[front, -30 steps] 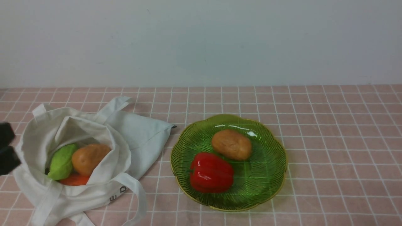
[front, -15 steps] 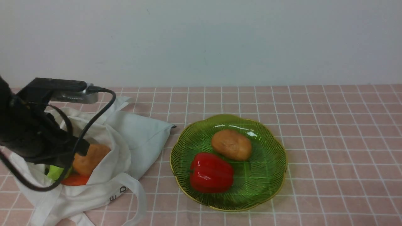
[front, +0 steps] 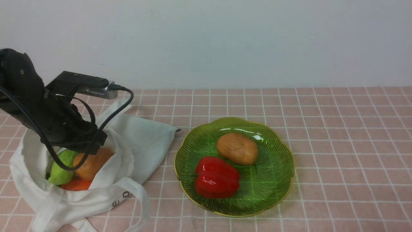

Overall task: Take vegetables from bag on pink coffee tablecloth place on plate.
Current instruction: 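Reach into the cloth bag and grasp the potato inside with the left gripper, then take the potato out of the bag and place it on the plate with the left gripper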

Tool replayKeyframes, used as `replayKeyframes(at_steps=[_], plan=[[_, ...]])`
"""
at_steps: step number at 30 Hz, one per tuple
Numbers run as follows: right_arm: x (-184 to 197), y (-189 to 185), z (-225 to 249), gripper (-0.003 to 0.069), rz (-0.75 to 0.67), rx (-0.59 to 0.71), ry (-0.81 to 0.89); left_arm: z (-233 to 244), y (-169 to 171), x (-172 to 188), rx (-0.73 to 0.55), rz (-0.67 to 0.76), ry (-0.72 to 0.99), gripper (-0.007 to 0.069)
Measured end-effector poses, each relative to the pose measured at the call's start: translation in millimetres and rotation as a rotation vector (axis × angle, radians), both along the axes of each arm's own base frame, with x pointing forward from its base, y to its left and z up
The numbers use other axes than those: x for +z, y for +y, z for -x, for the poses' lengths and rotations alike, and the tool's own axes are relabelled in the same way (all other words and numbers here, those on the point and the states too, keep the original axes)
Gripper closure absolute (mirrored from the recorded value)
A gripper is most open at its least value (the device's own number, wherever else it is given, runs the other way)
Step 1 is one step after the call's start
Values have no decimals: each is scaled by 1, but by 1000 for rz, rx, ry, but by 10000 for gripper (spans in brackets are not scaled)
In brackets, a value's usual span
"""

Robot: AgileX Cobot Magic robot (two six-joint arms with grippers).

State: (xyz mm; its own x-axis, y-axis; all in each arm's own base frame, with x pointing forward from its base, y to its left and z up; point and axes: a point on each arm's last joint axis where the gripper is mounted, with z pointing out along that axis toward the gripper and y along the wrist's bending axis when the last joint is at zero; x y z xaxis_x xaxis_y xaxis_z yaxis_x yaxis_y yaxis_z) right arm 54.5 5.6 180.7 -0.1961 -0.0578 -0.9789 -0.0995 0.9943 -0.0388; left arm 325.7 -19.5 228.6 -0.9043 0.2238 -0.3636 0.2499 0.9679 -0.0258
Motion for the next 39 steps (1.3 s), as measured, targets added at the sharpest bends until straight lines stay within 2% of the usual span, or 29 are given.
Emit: replayKeyframes(at_steps=[3, 7, 9, 13, 18, 22, 31, 35, 38, 39], plan=[[0, 0, 0, 673, 0, 0, 0, -5, 0, -11, 0, -2, 20, 106], [0, 0, 0, 673, 0, 0, 0, -8, 0, -22, -1, -4, 53, 70], [0, 0, 0, 673, 0, 0, 0, -10, 0, -29, -1, -4, 72, 80], [0, 0, 0, 673, 0, 0, 0, -10, 0, -32, -3, -6, 82, 183], [0, 0, 0, 673, 0, 0, 0, -8, 0, -29, -13, -7, 99, 195], [0, 0, 0, 673, 0, 0, 0, -1, -1, -6, -25, -2, 105, 195], [0, 0, 0, 673, 0, 0, 0, 45, -9, 75, -64, 40, -13, 195], [0, 0, 0, 673, 0, 0, 0, 69, -48, 102, -200, 135, -100, 195], [0, 0, 0, 673, 0, 0, 0, 74, -79, 105, -297, 197, -139, 195], [0, 0, 0, 673, 0, 0, 0, 74, -100, 102, -351, 230, -158, 195]])
